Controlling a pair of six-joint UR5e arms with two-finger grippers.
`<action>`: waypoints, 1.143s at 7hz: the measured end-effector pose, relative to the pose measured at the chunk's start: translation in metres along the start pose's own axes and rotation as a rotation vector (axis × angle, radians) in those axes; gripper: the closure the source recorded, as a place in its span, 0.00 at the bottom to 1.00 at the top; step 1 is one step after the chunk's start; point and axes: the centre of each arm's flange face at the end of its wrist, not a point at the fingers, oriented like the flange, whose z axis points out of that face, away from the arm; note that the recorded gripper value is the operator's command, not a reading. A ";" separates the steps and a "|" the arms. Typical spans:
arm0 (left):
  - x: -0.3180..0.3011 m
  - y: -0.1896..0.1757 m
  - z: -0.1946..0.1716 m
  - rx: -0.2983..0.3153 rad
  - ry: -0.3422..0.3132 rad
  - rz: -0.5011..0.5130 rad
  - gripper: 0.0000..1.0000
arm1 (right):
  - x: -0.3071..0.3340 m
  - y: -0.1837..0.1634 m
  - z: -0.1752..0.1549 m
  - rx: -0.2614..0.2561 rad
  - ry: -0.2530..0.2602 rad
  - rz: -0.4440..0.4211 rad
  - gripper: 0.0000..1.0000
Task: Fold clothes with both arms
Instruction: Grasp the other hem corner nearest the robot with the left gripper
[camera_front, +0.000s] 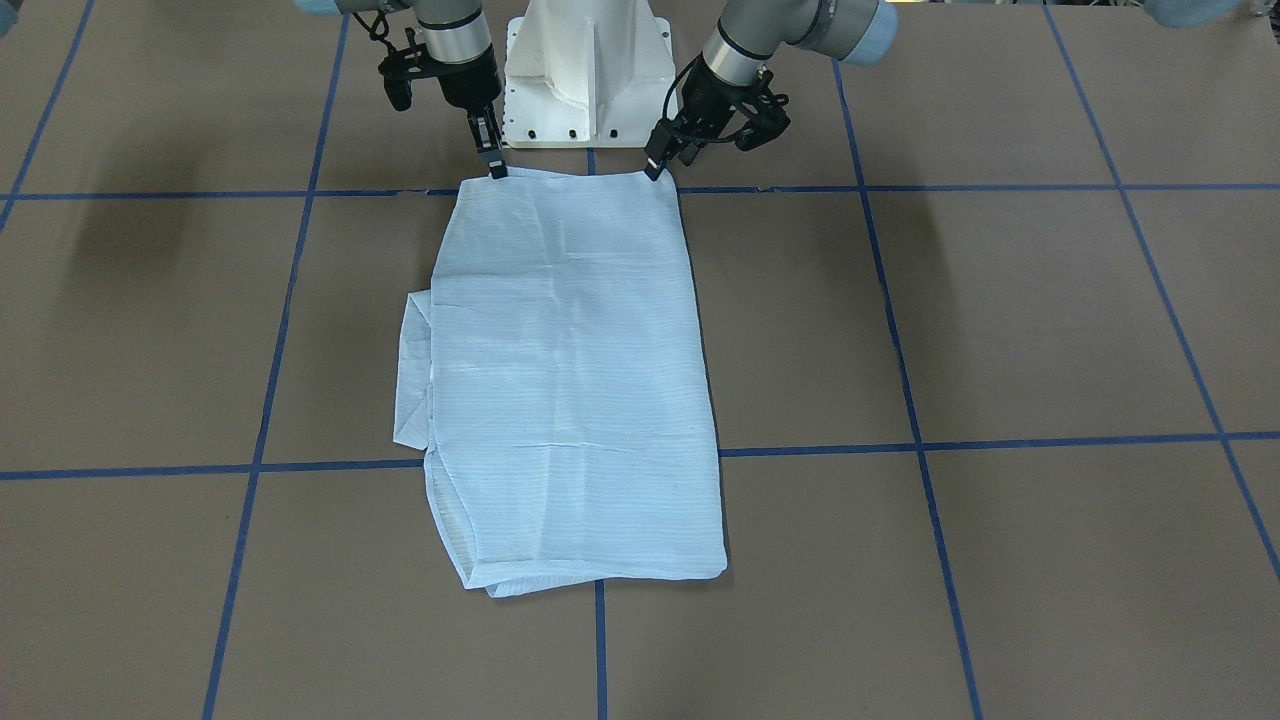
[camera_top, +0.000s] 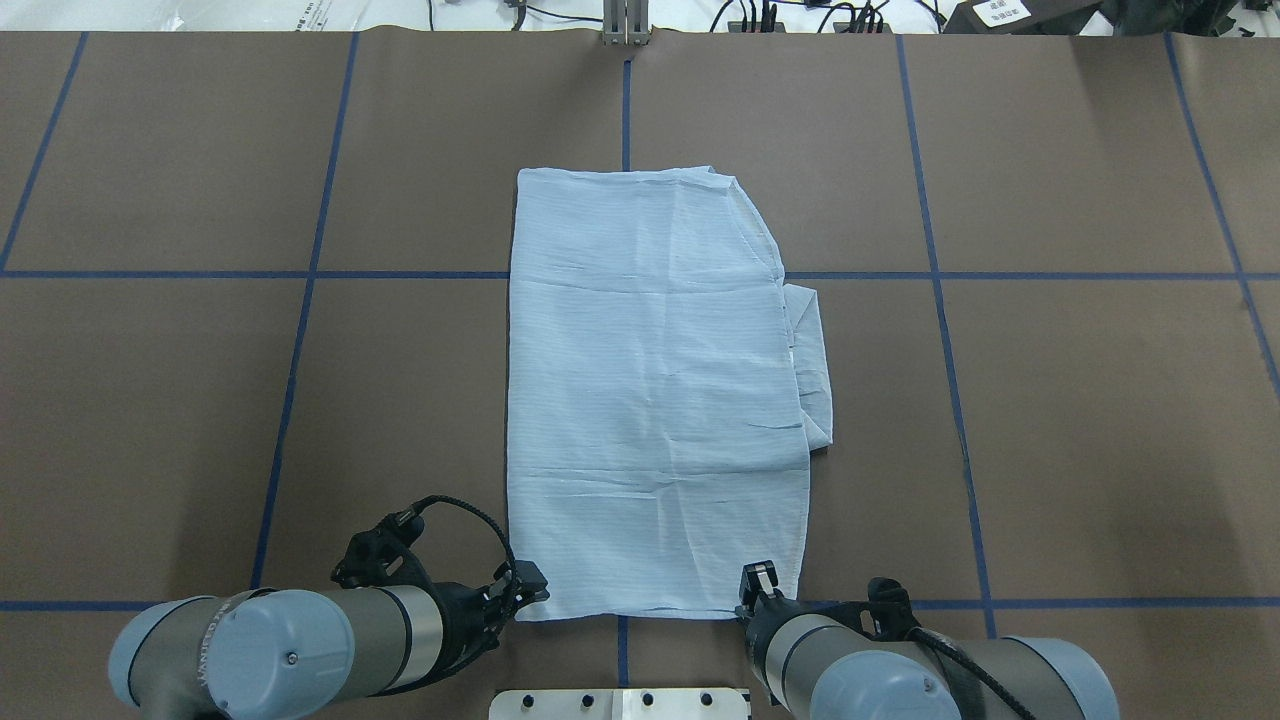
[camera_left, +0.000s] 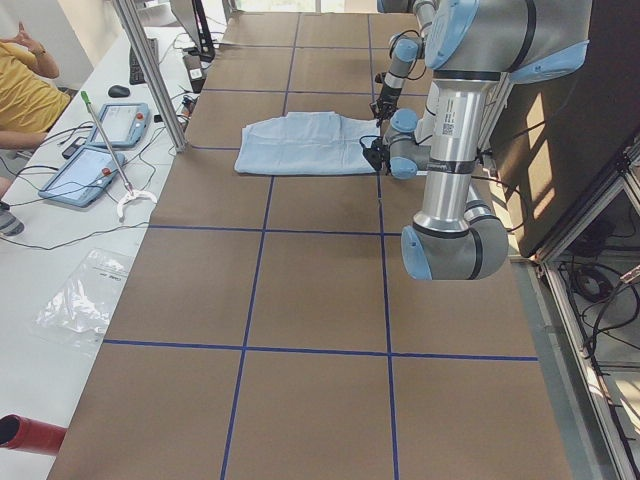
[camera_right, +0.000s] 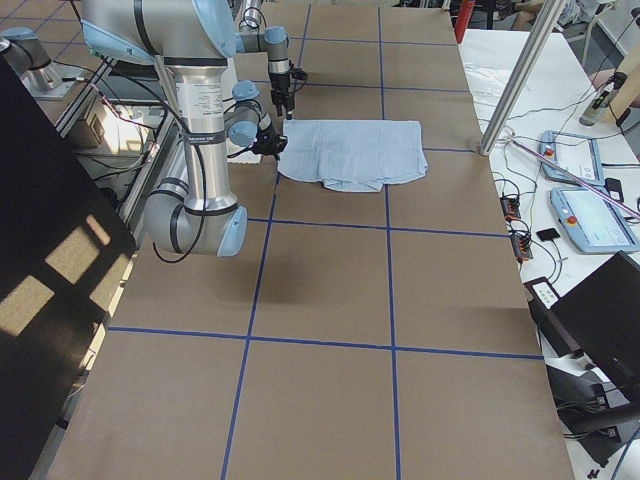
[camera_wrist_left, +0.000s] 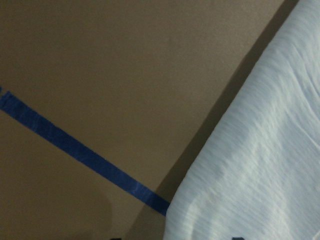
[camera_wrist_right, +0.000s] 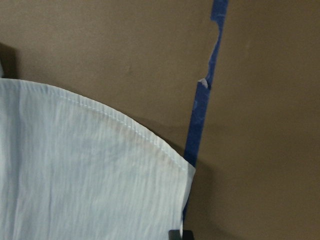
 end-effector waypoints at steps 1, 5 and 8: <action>0.001 0.000 0.002 0.002 0.000 0.001 0.37 | 0.000 0.000 0.000 0.000 0.001 -0.001 1.00; 0.007 0.000 0.005 0.005 0.005 -0.011 1.00 | 0.000 0.000 -0.001 -0.002 0.000 0.000 1.00; 0.021 -0.006 -0.011 0.004 0.041 -0.019 1.00 | -0.016 0.000 -0.008 -0.009 -0.020 0.018 1.00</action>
